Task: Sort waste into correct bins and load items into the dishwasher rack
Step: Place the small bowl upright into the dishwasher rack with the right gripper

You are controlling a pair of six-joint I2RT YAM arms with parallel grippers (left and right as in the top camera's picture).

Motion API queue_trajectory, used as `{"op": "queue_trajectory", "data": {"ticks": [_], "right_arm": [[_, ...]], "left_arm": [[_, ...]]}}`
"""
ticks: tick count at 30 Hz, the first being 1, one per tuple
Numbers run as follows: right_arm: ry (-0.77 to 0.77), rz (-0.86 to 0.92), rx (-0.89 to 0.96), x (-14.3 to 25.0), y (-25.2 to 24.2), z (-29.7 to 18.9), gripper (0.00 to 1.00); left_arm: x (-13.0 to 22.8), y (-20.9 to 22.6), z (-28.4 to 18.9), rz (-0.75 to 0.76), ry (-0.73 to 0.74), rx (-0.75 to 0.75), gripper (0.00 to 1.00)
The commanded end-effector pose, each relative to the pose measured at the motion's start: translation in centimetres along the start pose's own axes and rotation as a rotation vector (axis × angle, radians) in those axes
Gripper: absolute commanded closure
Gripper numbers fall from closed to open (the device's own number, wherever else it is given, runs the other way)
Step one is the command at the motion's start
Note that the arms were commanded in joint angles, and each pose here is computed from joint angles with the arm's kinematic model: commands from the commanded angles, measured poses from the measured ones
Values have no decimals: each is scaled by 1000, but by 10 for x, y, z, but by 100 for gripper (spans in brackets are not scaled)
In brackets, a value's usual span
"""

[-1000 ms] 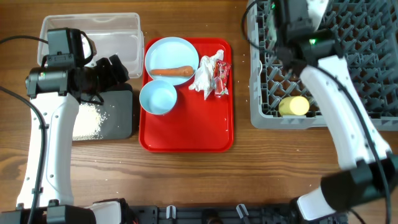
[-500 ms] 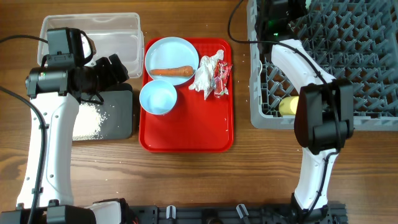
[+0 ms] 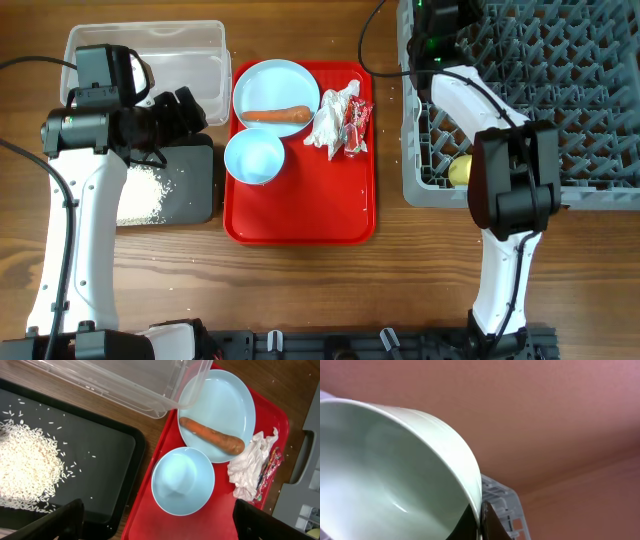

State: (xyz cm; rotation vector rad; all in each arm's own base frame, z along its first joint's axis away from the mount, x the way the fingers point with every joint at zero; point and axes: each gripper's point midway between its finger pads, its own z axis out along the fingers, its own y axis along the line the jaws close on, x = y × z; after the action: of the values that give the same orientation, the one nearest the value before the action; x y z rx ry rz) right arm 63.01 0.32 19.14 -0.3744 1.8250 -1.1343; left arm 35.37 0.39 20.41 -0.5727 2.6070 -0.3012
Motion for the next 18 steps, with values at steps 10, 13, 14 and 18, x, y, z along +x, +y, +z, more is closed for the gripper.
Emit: {"op": "queue_trajectory", "data": {"ticks": [10,13,14,18], "right_arm": [[-46,80,47,0,-7,16,96],[-2,22,0,12,7,17,96],[11,4,-19,15,12,16,95],[48,-62,-74,22,30,10,95]], "left_arm": [[-8,0,-5,-5,-30,-1,5],[-8,0,-5,-5,-30,-1,5],[-8,0,-5,-5,-30,-1,5],[-7,0,-5,-5,-28,-1,5]]}}
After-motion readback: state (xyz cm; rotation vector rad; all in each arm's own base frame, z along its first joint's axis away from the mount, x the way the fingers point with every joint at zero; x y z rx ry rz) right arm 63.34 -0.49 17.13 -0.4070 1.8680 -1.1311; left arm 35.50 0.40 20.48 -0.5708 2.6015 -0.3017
